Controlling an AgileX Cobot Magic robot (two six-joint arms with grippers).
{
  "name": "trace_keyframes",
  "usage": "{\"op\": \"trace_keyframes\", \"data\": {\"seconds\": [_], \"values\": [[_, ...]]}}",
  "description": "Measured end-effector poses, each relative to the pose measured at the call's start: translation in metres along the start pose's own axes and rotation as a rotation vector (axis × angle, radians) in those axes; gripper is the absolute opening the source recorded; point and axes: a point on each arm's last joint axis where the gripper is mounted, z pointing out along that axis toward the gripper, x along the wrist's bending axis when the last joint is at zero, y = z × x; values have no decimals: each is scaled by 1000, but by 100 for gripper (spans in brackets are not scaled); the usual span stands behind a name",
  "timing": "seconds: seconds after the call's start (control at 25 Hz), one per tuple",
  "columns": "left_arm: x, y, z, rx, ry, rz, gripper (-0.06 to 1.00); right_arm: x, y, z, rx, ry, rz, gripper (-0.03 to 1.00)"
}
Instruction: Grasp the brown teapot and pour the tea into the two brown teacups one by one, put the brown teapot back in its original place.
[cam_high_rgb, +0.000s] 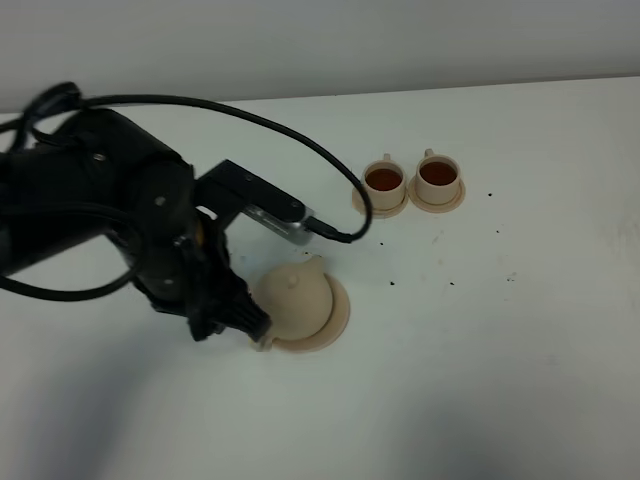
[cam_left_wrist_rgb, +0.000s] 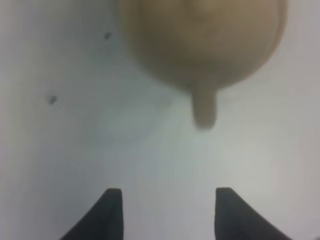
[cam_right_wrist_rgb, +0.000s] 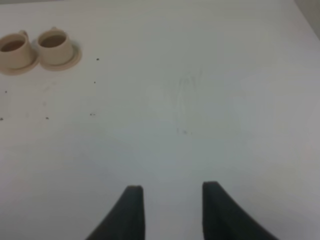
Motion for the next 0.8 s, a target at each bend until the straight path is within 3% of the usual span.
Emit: {"op": "trace_keyframes", "data": {"seconds": [0.2, 0.32, 0.6, 0.8], "values": [[49, -50, -37, 99, 25, -150, 46, 0, 0, 0, 0, 0, 0, 31], [60, -96, -50, 106, 10, -230, 46, 0, 0, 0, 0, 0, 0, 31], [41, -185, -48, -44, -47, -339, 47, 0, 0, 0, 0, 0, 0, 31], [28, -216, -36, -152, -44, -406, 47, 0, 0, 0, 0, 0, 0, 31]]}}
